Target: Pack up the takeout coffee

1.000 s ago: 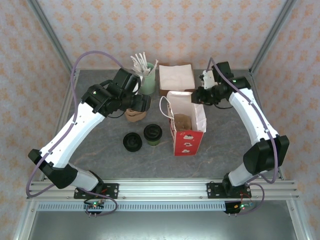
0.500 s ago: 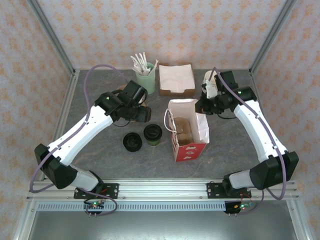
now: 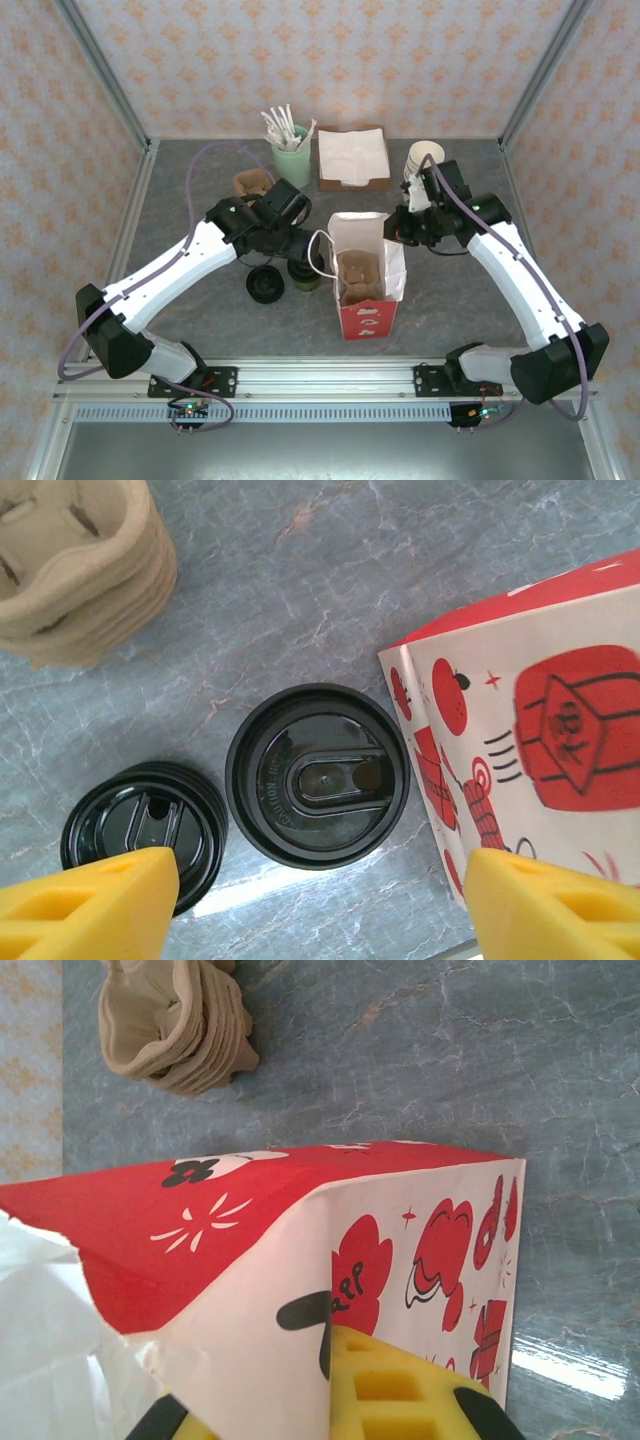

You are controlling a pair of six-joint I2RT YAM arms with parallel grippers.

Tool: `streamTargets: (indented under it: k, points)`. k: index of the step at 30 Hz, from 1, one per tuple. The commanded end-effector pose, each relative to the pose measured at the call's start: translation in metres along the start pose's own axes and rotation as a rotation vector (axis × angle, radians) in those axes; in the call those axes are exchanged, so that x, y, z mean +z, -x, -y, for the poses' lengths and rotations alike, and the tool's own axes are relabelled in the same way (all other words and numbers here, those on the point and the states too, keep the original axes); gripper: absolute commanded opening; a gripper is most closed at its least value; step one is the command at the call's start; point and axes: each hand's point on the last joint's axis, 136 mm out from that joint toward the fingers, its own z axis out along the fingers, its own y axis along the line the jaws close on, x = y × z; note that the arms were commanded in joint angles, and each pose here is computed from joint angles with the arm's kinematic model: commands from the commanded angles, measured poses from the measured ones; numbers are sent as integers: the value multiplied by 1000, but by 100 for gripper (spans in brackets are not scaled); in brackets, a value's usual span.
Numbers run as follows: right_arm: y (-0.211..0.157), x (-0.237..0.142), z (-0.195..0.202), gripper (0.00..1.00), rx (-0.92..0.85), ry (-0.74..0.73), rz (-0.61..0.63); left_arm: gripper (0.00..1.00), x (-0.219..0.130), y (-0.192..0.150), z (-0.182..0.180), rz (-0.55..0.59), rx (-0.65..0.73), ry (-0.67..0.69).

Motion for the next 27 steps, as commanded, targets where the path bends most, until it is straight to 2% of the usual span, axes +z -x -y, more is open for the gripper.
streamTargets:
  k: [1, 4, 7, 12, 27]
  points:
    - [7, -8, -2, 6, 43, 2, 69, 84, 7, -6, -2, -17, -21, 25]
    - [6, -11, 0, 13, 58, -2, 85, 86, 10, -8, 1, -30, -13, 24]
    - [6, -9, 4, 27, 79, -16, 89, 87, 17, -12, 4, -51, -43, 28]
    - [7, -12, 4, 37, 73, -30, 96, 87, 30, -16, 7, -81, -43, 46]
    - [11, -24, -3, 41, 44, -29, 106, 86, 57, -24, 13, -157, -29, 56]
